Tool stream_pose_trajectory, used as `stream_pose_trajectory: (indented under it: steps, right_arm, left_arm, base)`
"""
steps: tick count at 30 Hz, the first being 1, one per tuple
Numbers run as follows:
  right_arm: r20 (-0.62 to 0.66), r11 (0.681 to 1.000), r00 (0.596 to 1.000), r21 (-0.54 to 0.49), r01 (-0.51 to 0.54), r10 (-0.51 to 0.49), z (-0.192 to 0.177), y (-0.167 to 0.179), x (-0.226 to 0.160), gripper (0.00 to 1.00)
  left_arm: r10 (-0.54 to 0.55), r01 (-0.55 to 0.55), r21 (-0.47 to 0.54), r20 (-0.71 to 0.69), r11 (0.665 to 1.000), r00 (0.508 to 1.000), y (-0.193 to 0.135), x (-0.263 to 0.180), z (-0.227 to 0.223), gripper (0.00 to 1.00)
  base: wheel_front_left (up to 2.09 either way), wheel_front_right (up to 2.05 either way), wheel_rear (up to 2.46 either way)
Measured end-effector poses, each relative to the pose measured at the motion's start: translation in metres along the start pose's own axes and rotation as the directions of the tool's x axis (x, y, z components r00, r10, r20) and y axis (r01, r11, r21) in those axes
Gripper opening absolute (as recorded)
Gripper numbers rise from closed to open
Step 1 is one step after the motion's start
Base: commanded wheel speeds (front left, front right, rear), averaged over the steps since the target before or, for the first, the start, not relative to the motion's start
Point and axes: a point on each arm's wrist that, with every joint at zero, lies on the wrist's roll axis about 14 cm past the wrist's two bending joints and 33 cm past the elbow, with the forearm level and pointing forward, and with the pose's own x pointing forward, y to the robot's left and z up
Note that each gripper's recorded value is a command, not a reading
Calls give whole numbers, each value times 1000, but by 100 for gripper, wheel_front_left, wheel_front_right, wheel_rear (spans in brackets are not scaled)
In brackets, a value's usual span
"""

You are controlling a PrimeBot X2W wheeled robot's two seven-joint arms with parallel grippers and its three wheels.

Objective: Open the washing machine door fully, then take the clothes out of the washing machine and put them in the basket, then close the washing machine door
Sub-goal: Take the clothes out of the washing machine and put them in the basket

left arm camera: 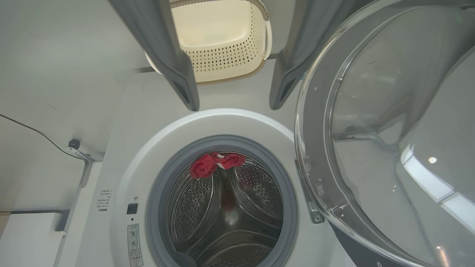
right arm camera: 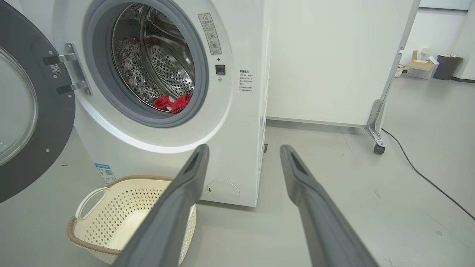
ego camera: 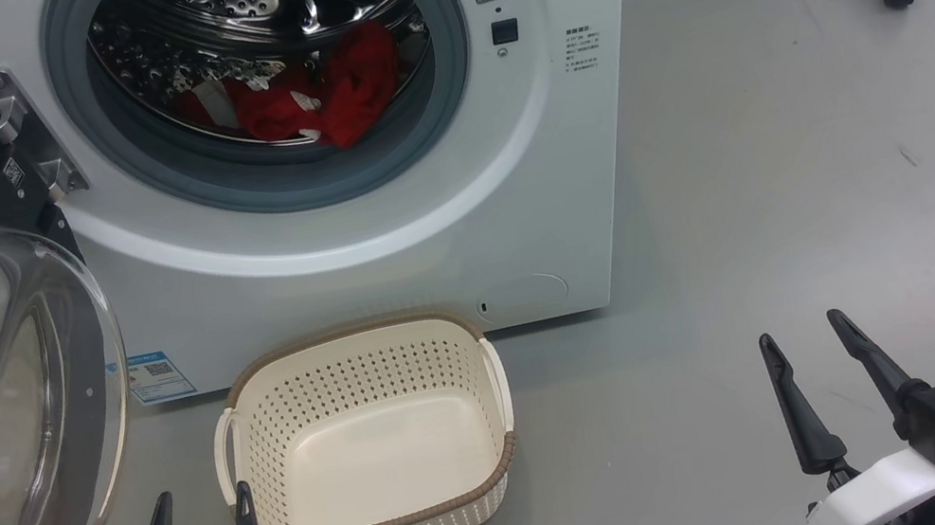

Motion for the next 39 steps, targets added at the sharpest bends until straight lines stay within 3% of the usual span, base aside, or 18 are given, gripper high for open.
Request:
stream_pose_trajectory:
  steps: [23, 39]
  right_arm:
    - [-4, 1000, 1000, 4, 3, -3, -1, 1, -3, 100]
    - [-8, 1000, 1000, 4, -3, 4, -2, 3, -3, 100]
  left_arm:
    - [-12, 12, -4, 6, 1000, 1000, -4, -1, 2, 100]
    - [-4, 4, -6, 11, 1000, 1000, -3, -2, 3, 100]
  base:
    - [103, -103, 0]
    - [47, -47, 0]
